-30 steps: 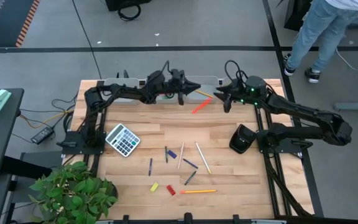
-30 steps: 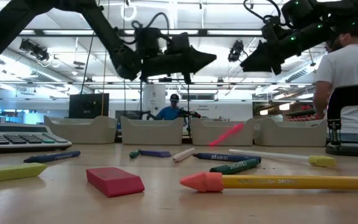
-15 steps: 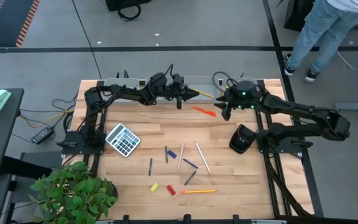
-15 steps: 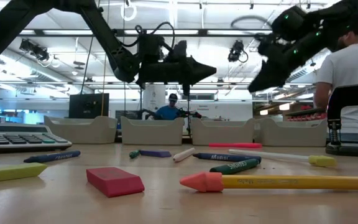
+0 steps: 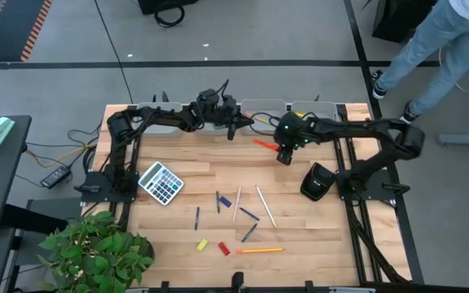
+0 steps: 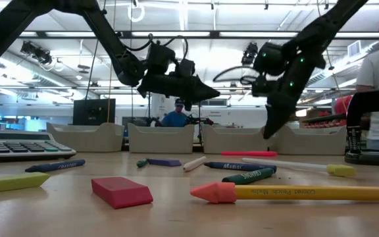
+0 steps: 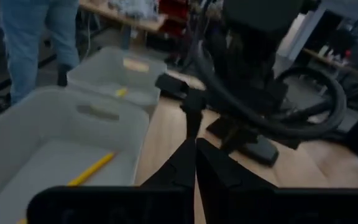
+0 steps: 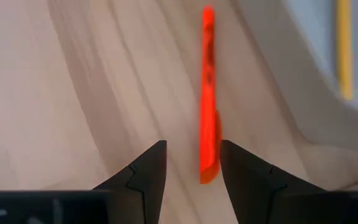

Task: Sort crayons/erasers/pens/pencils in bins
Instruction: Put the orange pen into the gray bin

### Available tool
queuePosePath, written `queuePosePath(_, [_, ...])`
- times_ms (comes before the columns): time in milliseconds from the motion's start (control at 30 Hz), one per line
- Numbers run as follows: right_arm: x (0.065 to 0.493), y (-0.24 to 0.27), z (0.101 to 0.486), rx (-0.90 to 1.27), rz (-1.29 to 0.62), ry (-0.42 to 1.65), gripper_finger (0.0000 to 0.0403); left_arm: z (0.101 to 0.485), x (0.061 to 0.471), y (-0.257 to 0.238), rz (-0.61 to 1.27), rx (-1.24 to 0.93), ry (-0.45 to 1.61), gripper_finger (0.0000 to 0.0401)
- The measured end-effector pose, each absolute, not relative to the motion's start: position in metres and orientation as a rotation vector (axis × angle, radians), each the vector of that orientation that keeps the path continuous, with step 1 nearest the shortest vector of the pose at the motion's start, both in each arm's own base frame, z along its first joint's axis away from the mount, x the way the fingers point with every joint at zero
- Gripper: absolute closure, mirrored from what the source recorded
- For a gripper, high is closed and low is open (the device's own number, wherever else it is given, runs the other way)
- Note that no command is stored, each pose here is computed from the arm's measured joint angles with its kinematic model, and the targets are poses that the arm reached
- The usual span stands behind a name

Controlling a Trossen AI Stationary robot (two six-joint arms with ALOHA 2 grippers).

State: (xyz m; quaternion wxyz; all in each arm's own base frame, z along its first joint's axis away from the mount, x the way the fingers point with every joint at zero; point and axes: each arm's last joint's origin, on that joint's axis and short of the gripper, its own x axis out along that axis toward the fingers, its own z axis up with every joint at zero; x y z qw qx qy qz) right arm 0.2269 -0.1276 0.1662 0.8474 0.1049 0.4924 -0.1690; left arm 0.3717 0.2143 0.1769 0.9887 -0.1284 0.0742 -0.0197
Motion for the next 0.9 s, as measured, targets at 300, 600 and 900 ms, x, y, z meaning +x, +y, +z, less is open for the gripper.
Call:
queuePosePath(300, [0.234,-0.133,0.149,0.187,-0.363,1.082,0.0230,0.163,0.375,0.202,-0.041,-0.208,0.274,0.0385])
queuePosePath(600, [0.240,-0.139,0.133,0.148,-0.412,1.121,0.0222,0.160,0.379,0.193,-0.035,-0.185,0.314,0.0383])
queuePosePath(900, [0.239,-0.138,0.133,0.149,-0.411,1.125,0.0267,0.157,0.378,0.193,-0.037,-0.187,0.342,0.0384])
